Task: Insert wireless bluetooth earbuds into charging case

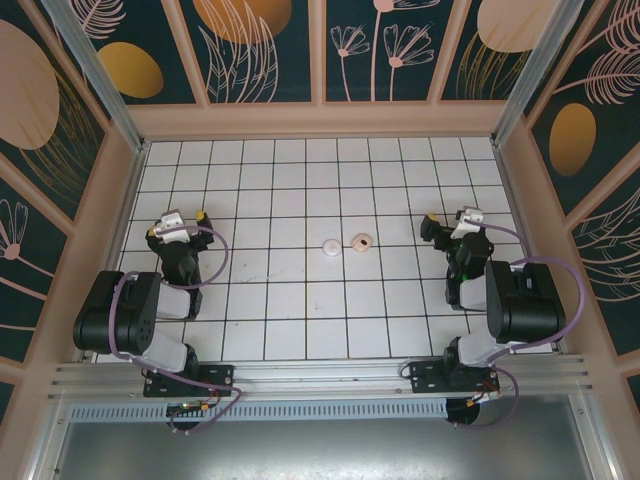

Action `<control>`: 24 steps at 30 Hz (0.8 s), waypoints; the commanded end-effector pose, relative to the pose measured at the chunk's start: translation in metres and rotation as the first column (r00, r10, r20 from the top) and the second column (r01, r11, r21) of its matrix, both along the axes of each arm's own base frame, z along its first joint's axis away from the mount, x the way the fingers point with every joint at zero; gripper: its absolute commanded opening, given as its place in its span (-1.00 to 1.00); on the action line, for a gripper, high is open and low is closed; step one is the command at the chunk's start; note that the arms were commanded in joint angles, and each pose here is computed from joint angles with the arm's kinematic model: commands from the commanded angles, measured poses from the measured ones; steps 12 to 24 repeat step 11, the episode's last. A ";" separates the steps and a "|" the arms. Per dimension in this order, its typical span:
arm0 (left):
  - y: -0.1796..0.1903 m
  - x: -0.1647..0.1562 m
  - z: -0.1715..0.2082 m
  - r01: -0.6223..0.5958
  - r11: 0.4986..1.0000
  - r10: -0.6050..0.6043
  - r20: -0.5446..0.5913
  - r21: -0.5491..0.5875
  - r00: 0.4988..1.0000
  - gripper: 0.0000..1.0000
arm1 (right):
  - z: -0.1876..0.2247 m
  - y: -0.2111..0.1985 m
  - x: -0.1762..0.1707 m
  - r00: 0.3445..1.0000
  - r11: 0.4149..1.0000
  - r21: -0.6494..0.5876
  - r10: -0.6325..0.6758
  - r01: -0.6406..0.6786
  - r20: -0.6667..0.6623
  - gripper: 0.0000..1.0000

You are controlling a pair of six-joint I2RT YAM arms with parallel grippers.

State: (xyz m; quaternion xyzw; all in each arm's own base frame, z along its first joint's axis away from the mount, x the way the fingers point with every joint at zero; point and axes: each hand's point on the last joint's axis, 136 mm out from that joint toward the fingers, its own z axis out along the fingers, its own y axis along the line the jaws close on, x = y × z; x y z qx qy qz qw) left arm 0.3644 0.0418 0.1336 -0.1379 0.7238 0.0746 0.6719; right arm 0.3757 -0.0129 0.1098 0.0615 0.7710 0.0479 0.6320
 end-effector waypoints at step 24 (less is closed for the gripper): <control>0.000 0.002 0.005 0.009 1.000 -0.009 0.017 -0.004 1.000 0.98 | 0.012 0.001 0.002 0.999 1.000 -0.027 0.004 -0.003 0.053 0.98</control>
